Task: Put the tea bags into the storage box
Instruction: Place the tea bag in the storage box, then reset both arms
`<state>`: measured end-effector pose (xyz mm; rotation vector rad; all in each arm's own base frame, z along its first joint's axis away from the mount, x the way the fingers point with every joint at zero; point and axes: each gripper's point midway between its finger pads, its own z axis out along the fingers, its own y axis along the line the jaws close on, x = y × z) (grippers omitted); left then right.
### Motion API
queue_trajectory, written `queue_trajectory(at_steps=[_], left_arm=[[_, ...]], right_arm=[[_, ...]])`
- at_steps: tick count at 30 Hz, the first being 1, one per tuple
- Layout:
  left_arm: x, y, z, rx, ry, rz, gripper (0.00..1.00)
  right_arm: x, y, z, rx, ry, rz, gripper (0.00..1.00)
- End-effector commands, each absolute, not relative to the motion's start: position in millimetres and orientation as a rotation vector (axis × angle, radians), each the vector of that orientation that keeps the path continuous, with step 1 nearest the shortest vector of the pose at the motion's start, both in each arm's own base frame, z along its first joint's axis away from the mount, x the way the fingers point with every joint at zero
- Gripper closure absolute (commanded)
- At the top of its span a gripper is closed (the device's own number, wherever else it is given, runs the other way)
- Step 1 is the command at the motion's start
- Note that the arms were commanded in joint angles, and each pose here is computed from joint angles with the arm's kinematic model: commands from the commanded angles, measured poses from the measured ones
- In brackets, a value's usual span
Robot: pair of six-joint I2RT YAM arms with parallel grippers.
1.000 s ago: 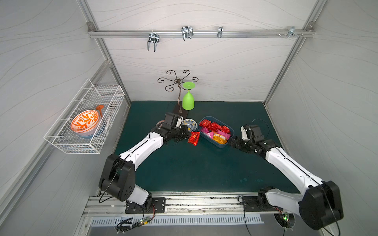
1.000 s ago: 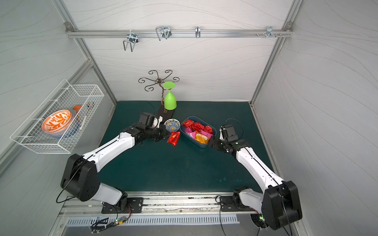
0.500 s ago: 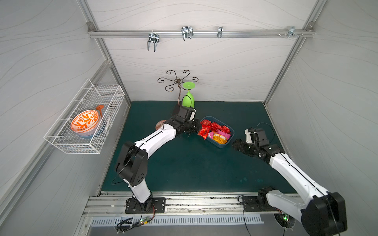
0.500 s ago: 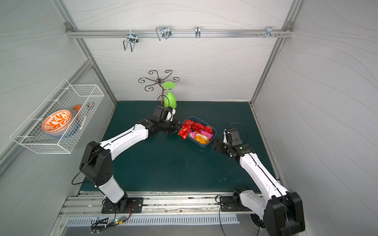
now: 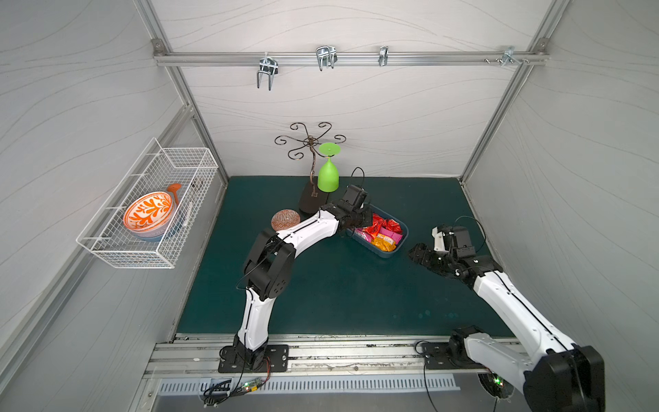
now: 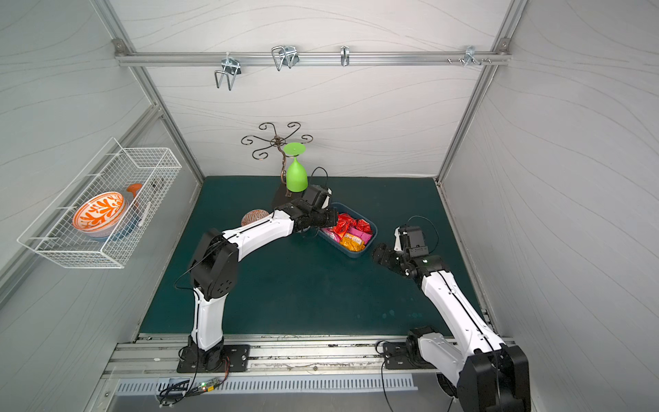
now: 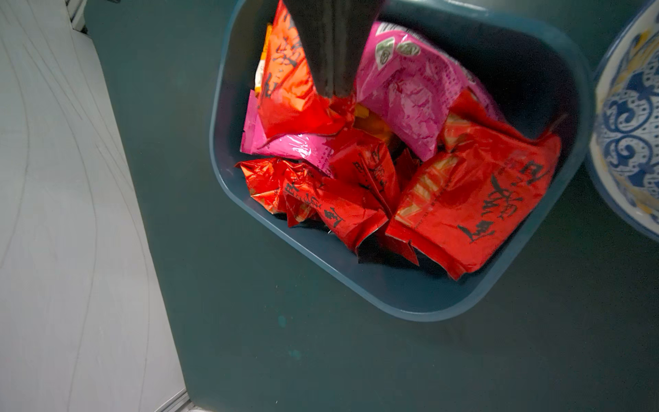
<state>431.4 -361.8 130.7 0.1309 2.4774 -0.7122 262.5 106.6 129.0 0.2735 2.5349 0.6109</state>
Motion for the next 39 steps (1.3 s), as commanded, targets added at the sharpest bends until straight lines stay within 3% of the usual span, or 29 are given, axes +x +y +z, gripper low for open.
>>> queue_trajectory(at_steps=[1,10,11,14,16,19,20,28,35,39], left_arm=[[448,-371,137,0.139,2.417,-0.697,1.0],[455,-373,127,0.162,2.428,-0.658,1.0],[456,-372,131,0.164,2.422,-0.653,0.95],[456,-369,152,0.181,2.388,-0.638,0.63],[456,-365,169,0.188,2.355,-0.624,0.54],[451,-357,198,0.212,2.309,-0.609,0.51],[447,-353,207,0.219,2.296,-0.605,0.39],[402,-302,256,0.304,2.199,-0.511,0.37],[348,-212,225,0.329,2.2,-0.244,0.37],[330,-152,198,0.233,2.205,-0.181,0.35]], right_arm=[[258,106,133,0.253,2.536,0.621,0.17],[261,106,139,0.236,2.523,0.612,0.17],[263,105,142,0.226,2.516,0.602,0.17],[272,100,149,0.206,2.497,0.543,0.16],[280,94,153,0.198,2.48,0.482,0.16],[297,82,157,0.184,2.432,0.366,0.15],[303,77,156,0.171,2.411,0.312,0.15],[344,40,134,0.076,2.226,-0.051,0.15],[363,28,105,0.022,2.081,-0.187,0.13],[372,41,113,-0.02,1.962,-0.124,0.04]])
